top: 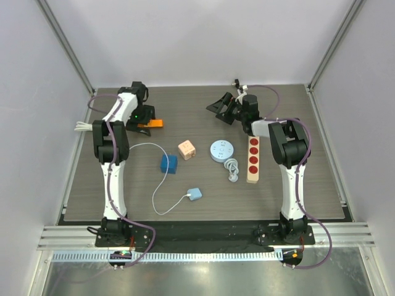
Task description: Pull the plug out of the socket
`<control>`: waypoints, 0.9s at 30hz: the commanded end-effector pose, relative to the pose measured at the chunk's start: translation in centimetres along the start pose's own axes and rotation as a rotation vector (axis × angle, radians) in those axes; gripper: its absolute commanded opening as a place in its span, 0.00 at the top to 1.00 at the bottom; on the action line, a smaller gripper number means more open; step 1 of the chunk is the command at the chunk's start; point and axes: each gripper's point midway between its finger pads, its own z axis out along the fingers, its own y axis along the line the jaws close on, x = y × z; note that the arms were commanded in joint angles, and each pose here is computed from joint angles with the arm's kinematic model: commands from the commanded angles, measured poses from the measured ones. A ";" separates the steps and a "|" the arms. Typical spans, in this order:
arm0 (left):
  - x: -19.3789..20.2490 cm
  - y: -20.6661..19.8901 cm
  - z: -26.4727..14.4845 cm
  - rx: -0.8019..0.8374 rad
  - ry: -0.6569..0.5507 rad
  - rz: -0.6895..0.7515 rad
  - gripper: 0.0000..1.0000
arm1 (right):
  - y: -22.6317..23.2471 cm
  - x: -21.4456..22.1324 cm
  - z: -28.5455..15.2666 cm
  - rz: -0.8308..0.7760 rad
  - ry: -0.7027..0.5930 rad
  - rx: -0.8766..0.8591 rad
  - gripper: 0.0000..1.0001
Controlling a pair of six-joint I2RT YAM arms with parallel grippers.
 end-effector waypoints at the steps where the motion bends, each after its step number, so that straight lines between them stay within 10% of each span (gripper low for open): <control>1: -0.5 2.4 3.0 -0.122 -0.024 -0.044 0.12 | 2.4 -2.1 0.3 -0.040 -0.043 -0.072 0.01; 7: -0.8 2.4 3.5 -0.111 -0.047 0.002 0.18 | 2.3 -2.0 0.3 -0.033 -0.041 -0.072 0.01; 11: -1.5 1.0 3.0 -0.009 -0.082 0.079 0.63 | 2.3 -2.0 0.3 -0.032 -0.039 -0.072 0.01; 17: -1.0 -0.8 1.1 0.133 -0.126 0.233 1.00 | 2.4 -2.1 0.3 -0.034 -0.041 -0.075 0.01; 27: 13.6 -10.4 -8.2 0.721 -0.013 0.770 1.00 | 1.6 -3.4 -1.0 -0.021 -0.078 -0.065 0.01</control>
